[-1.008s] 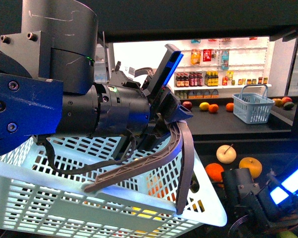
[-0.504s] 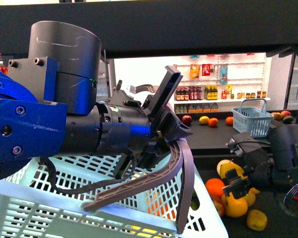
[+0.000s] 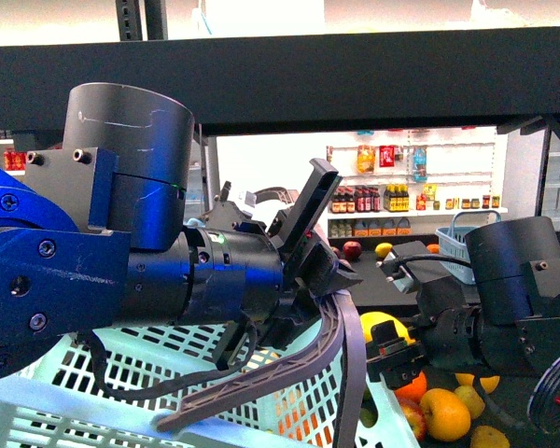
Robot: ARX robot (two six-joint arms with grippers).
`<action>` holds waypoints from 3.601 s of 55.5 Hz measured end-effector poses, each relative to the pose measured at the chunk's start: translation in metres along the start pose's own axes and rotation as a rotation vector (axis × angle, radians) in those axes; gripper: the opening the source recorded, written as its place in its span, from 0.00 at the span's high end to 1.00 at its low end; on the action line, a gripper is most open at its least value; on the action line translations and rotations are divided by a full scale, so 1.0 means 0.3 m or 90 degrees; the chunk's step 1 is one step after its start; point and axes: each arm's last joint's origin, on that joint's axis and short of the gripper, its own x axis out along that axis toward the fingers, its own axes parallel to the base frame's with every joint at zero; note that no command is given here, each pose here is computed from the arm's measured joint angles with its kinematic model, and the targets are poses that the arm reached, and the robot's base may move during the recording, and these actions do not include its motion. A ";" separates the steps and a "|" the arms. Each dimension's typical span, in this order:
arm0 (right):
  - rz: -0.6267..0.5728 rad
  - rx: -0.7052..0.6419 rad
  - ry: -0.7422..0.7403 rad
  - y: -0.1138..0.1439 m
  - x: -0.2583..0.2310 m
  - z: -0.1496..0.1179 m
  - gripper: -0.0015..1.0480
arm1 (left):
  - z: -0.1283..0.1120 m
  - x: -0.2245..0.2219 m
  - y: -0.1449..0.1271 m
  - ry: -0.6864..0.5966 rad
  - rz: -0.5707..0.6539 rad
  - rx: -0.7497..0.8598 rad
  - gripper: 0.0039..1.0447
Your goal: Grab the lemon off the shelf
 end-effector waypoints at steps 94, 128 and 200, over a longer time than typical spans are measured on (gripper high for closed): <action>-0.271 0.090 -0.215 0.348 -1.049 -0.149 0.32 | 0.000 0.000 0.001 -0.001 0.001 -0.003 0.89; -0.263 0.069 -0.228 0.260 -1.094 -0.290 0.97 | -0.001 0.000 0.000 0.000 0.001 -0.001 0.89; -0.276 0.070 -0.233 0.233 -1.092 -0.337 0.60 | -0.001 0.001 0.001 -0.006 0.005 -0.003 0.89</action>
